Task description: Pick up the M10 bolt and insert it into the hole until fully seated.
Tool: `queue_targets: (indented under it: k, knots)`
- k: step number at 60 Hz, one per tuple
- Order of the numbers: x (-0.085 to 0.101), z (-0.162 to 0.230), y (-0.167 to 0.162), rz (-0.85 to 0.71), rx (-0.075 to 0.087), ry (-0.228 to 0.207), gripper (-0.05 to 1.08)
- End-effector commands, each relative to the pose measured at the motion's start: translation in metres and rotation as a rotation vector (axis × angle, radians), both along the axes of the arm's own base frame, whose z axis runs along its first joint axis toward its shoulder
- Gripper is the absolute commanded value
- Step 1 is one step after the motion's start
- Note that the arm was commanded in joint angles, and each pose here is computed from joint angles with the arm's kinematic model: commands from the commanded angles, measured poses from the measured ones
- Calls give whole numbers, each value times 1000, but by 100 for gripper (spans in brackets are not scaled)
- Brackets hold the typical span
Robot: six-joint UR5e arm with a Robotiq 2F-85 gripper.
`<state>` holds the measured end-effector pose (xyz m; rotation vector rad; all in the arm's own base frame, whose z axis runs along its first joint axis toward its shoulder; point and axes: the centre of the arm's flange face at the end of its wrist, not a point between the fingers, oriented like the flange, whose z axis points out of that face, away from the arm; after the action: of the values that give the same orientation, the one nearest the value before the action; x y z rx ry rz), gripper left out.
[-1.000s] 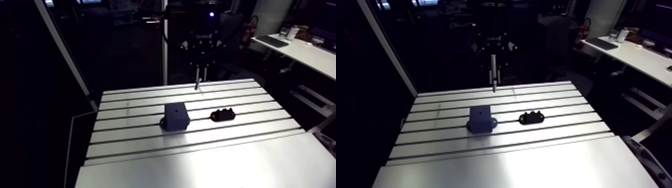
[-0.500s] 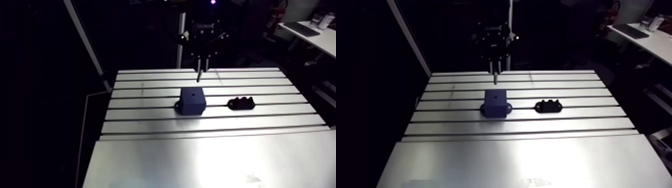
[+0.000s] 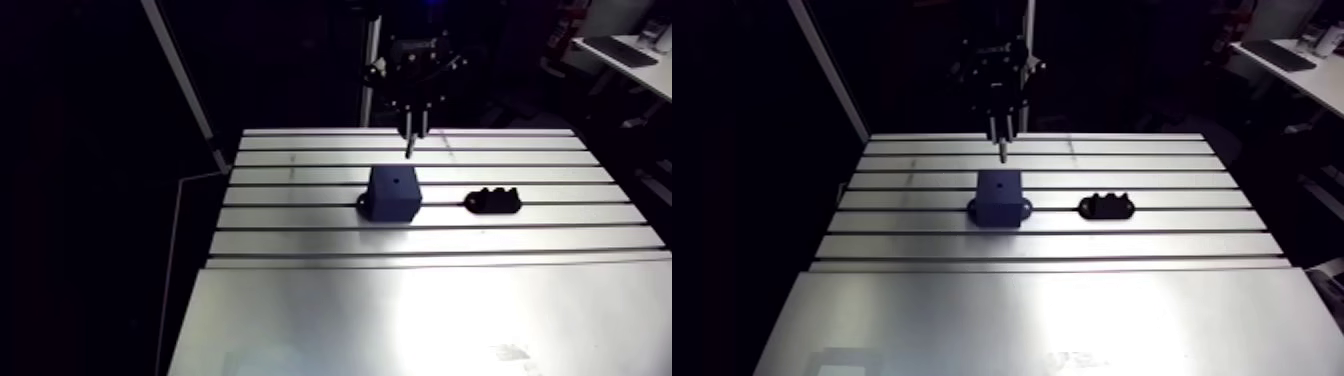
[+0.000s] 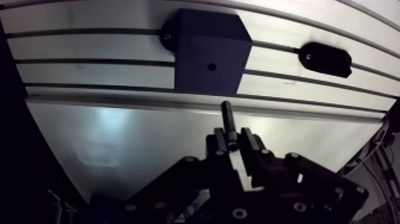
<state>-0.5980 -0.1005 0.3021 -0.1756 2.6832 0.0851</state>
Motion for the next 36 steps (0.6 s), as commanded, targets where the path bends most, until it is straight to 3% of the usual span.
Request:
queue_targets:
  k: [1,36]
  knots:
    - [-2,-7,-3,0,-6,-11,108]
    - [-6,-27,-4,0,-9,-44,108]
